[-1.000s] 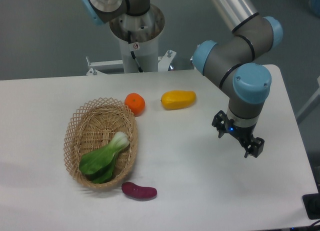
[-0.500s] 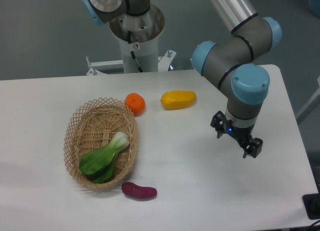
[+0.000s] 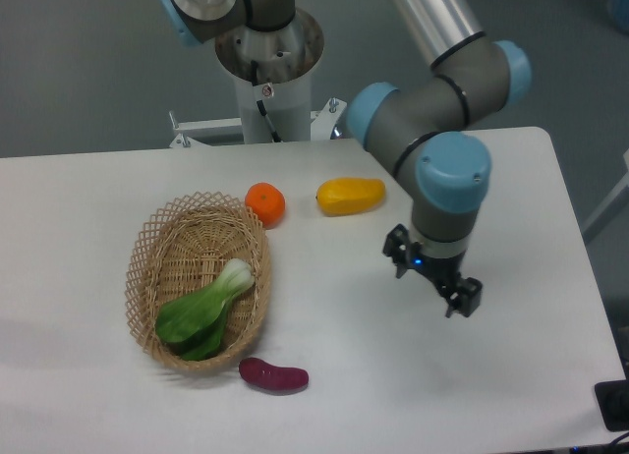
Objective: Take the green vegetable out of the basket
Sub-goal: 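Move the gripper over the basket above the green bok choy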
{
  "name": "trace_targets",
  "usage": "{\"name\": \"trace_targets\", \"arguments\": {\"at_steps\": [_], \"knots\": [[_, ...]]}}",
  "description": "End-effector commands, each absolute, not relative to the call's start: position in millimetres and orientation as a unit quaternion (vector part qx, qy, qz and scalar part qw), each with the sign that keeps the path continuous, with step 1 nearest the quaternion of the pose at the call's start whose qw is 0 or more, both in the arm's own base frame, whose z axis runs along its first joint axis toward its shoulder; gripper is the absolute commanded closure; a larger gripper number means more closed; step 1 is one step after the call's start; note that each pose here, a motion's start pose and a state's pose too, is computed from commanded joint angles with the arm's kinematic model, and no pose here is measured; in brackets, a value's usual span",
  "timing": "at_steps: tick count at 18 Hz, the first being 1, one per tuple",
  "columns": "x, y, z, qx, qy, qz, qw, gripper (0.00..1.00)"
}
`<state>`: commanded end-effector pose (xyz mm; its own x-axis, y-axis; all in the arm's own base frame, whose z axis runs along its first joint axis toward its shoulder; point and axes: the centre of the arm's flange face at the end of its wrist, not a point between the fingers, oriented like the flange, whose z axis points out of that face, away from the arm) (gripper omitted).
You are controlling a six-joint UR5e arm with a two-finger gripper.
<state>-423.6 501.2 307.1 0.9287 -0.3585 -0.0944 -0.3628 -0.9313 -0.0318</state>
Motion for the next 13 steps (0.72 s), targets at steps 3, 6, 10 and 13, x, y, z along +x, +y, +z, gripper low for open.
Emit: {"name": "trace_targets", "arguments": {"at_steps": [3,6,10,13], "knots": [[-381.0,521.0,299.7,-0.978,0.203,0.029,0.027,0.00],[-337.9,541.5,296.8,-0.980,0.197,0.019,0.032,0.00],[-289.8,548.9,287.5,-0.984,0.178,0.005,0.024,0.00],[-258.6,552.9,276.4,-0.984,0.175,-0.006,0.016,0.00]]}}
